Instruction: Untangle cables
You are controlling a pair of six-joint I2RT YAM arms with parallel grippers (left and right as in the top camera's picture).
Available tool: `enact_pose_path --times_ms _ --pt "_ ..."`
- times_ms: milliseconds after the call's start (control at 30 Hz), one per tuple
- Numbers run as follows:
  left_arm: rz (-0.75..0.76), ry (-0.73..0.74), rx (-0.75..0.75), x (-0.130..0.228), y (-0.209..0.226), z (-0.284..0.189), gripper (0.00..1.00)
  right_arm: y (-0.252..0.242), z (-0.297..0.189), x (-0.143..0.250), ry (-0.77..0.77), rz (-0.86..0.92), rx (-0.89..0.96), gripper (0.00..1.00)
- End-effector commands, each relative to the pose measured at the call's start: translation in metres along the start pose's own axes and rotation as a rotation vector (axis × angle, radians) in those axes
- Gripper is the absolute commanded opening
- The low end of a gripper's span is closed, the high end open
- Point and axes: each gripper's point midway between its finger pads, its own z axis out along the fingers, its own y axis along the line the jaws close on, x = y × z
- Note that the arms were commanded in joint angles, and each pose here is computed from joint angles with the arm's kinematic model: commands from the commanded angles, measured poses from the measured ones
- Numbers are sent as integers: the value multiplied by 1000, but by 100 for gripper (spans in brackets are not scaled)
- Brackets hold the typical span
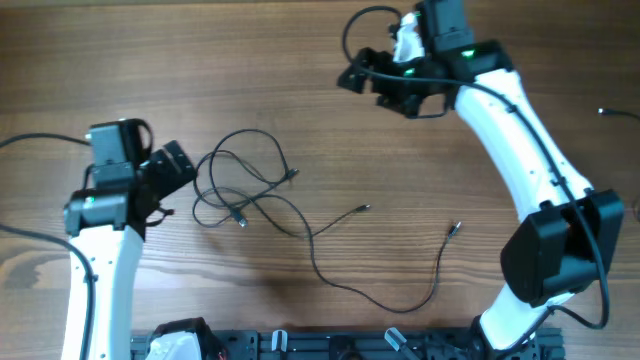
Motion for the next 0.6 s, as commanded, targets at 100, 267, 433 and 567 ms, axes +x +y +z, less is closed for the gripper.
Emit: enact_pose_path --times_ms 100,267,433,567 --pt "-56 -8 -74 -12 42 3 100 23 46 38 -28 379 105 100" --pt "-56 -8 -74 -12 42 3 100 44 90 82 -24 527 79 94" --pt "-56 -8 -74 -12 42 3 100 42 138 132 -11 631 104 87" --pt "-56 -8 -74 -12 42 3 100 51 183 161 58 671 71 79"
